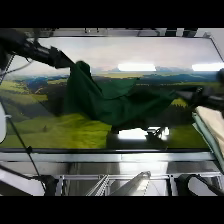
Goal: Fold the shirts.
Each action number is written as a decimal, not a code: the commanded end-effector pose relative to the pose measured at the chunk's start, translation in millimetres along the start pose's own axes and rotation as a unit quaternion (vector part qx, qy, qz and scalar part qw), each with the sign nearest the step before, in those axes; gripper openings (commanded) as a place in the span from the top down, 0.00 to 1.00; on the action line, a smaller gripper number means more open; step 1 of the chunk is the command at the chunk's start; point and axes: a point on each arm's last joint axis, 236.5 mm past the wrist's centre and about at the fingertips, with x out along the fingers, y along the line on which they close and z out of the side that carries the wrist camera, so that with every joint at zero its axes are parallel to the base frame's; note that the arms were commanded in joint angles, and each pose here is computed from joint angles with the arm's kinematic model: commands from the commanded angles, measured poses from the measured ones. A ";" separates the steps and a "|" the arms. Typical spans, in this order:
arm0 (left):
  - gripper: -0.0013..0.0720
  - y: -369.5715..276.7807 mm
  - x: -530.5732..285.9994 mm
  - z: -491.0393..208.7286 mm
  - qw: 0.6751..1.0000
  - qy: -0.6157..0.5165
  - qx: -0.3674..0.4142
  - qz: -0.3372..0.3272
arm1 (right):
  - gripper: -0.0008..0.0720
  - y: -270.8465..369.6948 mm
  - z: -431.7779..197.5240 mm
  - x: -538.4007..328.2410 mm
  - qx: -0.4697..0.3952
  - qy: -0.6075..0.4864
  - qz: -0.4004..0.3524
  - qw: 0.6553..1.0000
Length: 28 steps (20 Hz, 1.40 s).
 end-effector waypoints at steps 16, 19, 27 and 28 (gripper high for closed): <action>0.94 2.0 -100.6 -81.4 0.973 -0.172 -0.063 0.140 | 0.96 50.1 110.3 97.4 -0.280 -0.038 -0.117 0.952; 0.94 101.4 -56.2 -132.9 0.964 -0.150 -0.189 0.107 | 0.96 -82.6 98.9 143.8 -0.171 0.001 -0.165 0.971; 0.00 206.4 -15.3 -186.0 0.943 -0.104 -0.313 0.037 | 0.49 -184.7 56.9 119.2 0.001 0.075 -0.151 0.986; 0.00 205.4 -28.3 -177.0 0.943 -0.107 -0.313 0.030 | 0.49 -168.5 61.4 100.8 0.006 0.079 -0.132 0.988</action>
